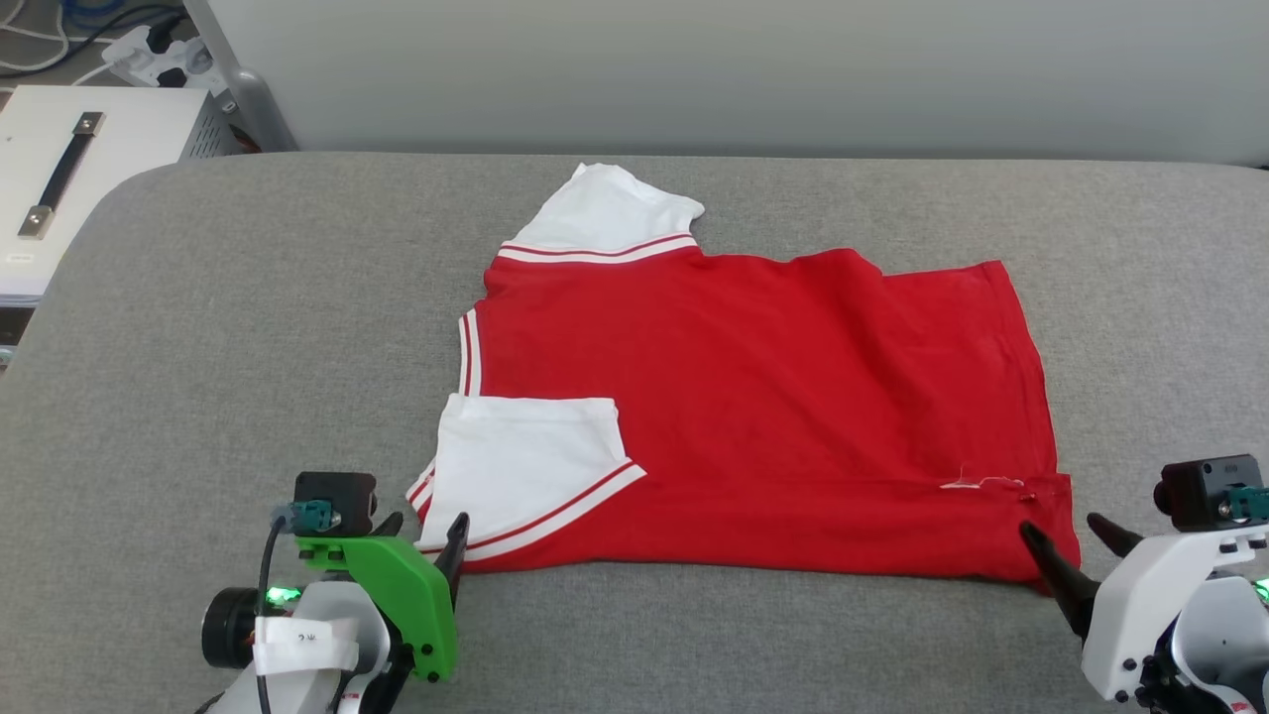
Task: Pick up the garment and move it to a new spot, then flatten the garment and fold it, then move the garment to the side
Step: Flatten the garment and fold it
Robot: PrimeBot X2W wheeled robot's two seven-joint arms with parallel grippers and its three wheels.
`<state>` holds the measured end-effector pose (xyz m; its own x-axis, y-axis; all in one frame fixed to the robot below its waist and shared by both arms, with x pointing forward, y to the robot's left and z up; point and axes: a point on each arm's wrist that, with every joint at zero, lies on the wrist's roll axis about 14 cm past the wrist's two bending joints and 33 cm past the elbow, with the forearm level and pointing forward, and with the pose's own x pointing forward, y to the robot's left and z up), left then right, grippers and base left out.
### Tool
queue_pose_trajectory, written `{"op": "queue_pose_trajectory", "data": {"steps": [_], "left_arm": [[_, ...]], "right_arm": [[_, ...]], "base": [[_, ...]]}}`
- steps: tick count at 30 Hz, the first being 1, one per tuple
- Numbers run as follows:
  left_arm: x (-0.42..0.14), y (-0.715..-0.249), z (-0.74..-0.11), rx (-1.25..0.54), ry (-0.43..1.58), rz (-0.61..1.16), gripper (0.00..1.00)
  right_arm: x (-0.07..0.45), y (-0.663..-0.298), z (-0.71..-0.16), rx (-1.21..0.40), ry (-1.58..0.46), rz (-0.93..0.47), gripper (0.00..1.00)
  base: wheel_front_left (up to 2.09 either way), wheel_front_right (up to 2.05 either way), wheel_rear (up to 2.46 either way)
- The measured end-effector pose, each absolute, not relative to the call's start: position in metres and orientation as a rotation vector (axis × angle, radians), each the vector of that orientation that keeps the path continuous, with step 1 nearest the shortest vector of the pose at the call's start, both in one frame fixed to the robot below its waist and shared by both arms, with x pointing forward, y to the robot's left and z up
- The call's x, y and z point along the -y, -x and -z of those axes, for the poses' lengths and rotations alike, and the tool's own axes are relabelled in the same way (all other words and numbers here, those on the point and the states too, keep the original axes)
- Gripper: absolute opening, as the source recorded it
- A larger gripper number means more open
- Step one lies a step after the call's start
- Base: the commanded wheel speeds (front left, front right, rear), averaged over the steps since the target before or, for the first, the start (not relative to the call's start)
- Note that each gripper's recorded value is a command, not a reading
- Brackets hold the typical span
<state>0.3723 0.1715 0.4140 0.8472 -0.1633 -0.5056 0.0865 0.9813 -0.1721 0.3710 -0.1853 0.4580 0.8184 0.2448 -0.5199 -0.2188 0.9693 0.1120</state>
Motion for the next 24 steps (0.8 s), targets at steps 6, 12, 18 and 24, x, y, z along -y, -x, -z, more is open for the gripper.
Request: {"op": "queue_pose_trajectory", "data": {"steps": [6, 12, 18, 24], "left_arm": [[-0.183, -0.359, -0.404, -0.691, 0.079, 0.097, 1.0], [-0.191, -0.359, -0.384, -0.781, 0.042, 0.051, 1.0], [-0.184, -0.364, -0.369, -0.826, 0.05, 0.058, 1.0], [-0.184, -0.366, -0.356, -0.881, 0.053, 0.058, 0.72]], "right_arm": [[0.188, -0.35, -0.448, -0.687, -0.058, -0.207, 1.0], [0.187, -0.351, -0.456, -0.686, -0.066, -0.19, 1.0], [0.191, -0.353, -0.446, -0.715, -0.077, -0.168, 1.0], [0.193, -0.355, -0.437, -0.738, -0.076, -0.16, 1.0]], "base": [[0.0, 0.0, 0.0], [0.0, 0.0, 0.0], [0.0, 0.0, 0.0], [0.0, 0.0, 0.0]]}}
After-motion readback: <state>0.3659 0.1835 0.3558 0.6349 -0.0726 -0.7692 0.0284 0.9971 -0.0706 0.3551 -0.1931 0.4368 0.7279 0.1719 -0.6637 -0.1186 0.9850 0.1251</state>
